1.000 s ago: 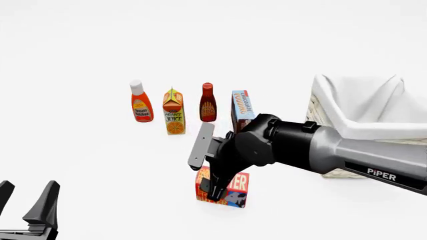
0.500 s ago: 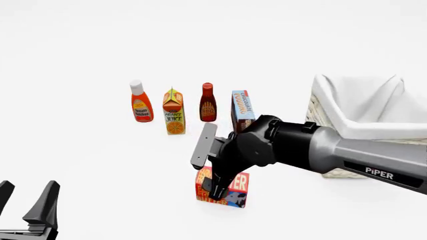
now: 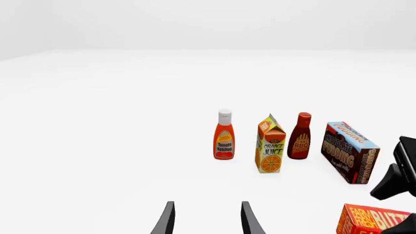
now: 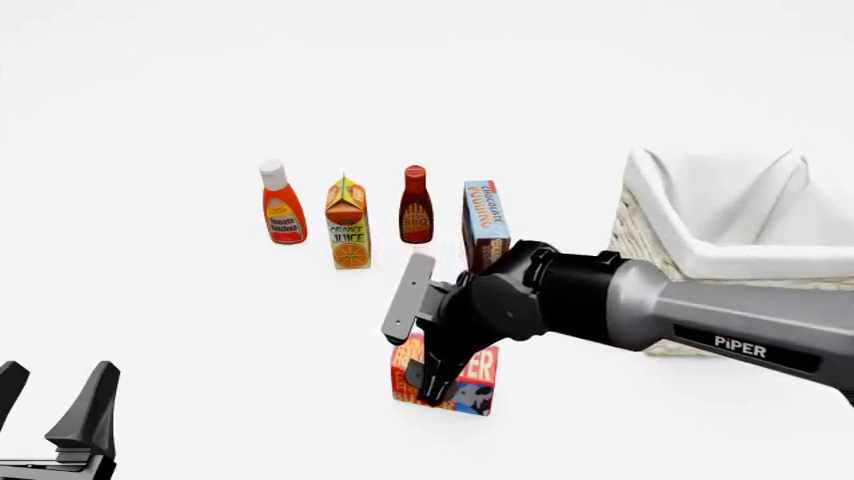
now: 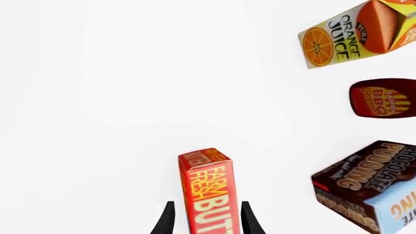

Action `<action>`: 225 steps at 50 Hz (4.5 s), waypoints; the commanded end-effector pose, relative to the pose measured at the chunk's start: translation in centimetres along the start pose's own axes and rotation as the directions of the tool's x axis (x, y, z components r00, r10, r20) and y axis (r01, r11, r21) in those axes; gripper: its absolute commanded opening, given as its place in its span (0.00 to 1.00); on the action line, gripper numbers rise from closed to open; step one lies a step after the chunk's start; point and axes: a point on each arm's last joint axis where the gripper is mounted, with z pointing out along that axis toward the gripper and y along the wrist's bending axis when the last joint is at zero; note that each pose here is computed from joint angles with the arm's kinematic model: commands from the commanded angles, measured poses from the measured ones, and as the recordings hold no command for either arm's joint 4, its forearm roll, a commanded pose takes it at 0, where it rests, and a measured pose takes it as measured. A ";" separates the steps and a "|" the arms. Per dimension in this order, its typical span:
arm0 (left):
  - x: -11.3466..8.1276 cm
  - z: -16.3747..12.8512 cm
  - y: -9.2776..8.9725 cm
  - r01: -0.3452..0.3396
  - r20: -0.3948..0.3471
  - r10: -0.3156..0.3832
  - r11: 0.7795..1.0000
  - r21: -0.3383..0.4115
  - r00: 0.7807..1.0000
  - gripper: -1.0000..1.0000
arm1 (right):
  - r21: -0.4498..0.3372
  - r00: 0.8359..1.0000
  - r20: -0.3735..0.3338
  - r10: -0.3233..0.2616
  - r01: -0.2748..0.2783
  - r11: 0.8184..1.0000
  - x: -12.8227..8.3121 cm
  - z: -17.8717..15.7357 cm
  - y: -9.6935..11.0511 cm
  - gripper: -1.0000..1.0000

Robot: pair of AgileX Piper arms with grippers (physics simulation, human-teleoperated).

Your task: Pick the butter and place it in the basket.

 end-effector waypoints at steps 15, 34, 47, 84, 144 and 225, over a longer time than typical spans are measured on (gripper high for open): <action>0.0 0.0 0.0 0.000 0.000 0.000 1.000 0.000 1.000 1.00 | -0.004 1.000 -0.006 0.009 -0.009 1.000 0.2 1.1 0.2 1.00; 0.0 0.0 0.0 0.000 0.000 0.000 1.000 0.000 1.000 1.00 | 0.004 1.000 -0.009 0.016 -0.016 1.000 0.4 1.1 -0.5 1.00; 0.0 0.0 0.0 0.000 0.000 0.000 1.000 0.000 1.000 1.00 | 0.002 1.000 -0.010 0.020 -0.020 1.000 0.5 1.6 -0.3 1.00; 0.0 0.0 0.0 0.000 0.000 0.000 1.000 0.000 1.000 1.00 | -0.001 0.999 -0.021 0.031 -0.031 1.000 0.6 3.6 -0.4 1.00; 0.0 0.0 0.0 0.000 0.000 0.000 1.000 0.000 1.000 1.00 | 0.084 0.940 0.321 -0.114 0.092 0.992 -1.0 -5.5 5.0 0.00; 0.0 0.0 0.0 0.000 0.000 0.000 1.000 0.000 1.000 1.00 | 0.211 0.617 0.786 -0.047 -0.196 0.958 0.1 -19.5 3.2 0.00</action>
